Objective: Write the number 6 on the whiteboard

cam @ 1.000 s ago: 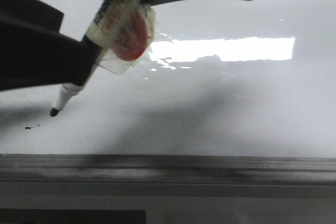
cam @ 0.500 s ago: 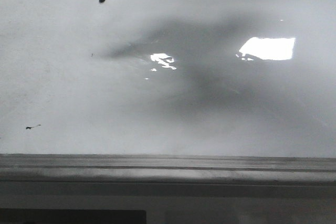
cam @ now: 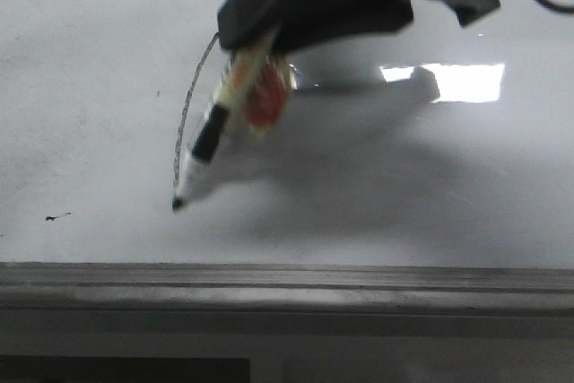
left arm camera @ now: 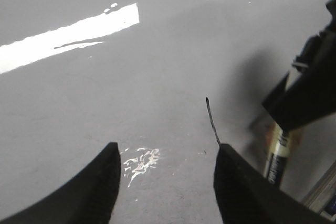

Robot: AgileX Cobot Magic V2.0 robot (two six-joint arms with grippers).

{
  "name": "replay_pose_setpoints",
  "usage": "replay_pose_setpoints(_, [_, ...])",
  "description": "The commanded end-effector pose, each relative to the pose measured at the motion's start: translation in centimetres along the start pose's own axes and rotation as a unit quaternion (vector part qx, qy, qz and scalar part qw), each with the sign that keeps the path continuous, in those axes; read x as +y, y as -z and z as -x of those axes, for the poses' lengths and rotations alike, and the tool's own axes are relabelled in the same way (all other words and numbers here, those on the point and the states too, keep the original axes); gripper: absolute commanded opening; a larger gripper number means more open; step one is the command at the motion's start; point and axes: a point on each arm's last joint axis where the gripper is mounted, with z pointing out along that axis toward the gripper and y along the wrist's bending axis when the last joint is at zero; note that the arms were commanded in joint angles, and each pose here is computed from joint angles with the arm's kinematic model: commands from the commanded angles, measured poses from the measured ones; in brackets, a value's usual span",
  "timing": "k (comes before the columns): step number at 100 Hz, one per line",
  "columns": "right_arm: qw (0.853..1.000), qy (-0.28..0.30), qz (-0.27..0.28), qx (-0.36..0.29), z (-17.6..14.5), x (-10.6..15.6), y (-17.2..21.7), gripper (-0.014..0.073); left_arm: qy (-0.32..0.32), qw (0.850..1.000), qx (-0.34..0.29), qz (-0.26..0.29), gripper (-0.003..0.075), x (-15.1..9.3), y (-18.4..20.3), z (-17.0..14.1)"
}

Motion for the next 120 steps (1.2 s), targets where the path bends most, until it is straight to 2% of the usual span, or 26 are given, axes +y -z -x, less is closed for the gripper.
replay_pose_setpoints(1, [0.997,0.038,-0.005,-0.061,1.5,-0.1,1.6,-0.0064,0.009,0.999,-0.052,0.006,0.0367,0.2,0.2,1.7])
replay_pose_setpoints(11, [0.991,0.039,-0.011,-0.131,3.2,-0.3,3.4,-0.0064,0.009,0.999,-0.052,0.006,0.0367,0.2,0.2,1.7])
replay_pose_setpoints(17, [0.988,0.039,-0.009,-0.147,3.9,-0.1,3.7,-0.0064,0.009,0.999,-0.052,0.006,0.0367,0.2,0.2,1.7])
replay_pose_setpoints(34, [0.996,0.044,-0.003,-0.08,3.1,0.4,0.8,-0.0064,0.009,0.999,-0.052,0.006,0.0367,0.2,0.2,1.7])
replay_pose_setpoints(59, [0.992,0.058,0.034,-0.109,3.4,2.4,3.4,-0.0064,0.009,0.999,-0.053,0.002,0.0367,0.1,0.2,1.8])
replay_pose_setpoints(70, [0.991,0.065,0.053,-0.108,3.2,3.3,4.2,-0.0064,0.005,0.998,-0.053,-0.03,0.0367,-0.7,0.1,1.8])
replay_pose_setpoints(81, [0.991,0.071,0.064,-0.089,2.7,3.8,4.1,-0.0064,-0.013,0.995,-0.026,-0.094,0.0367,-2.6,-0.6,1.3])
replay_pose_setpoints(95, [0.991,0.078,0.079,-0.078,2.2,4.6,4.1,-0.0064,-0.034,0.988,-0.003,-0.149,0.0367,-4.6,-1.8,0.7])
replay_pose_setpoints(120, [0.989,0.085,0.099,-0.071,1.7,5.7,4.1,-0.0064,-0.04,0.985,0.017,-0.167,0.0367,-5.9,-3.9,-0.2])
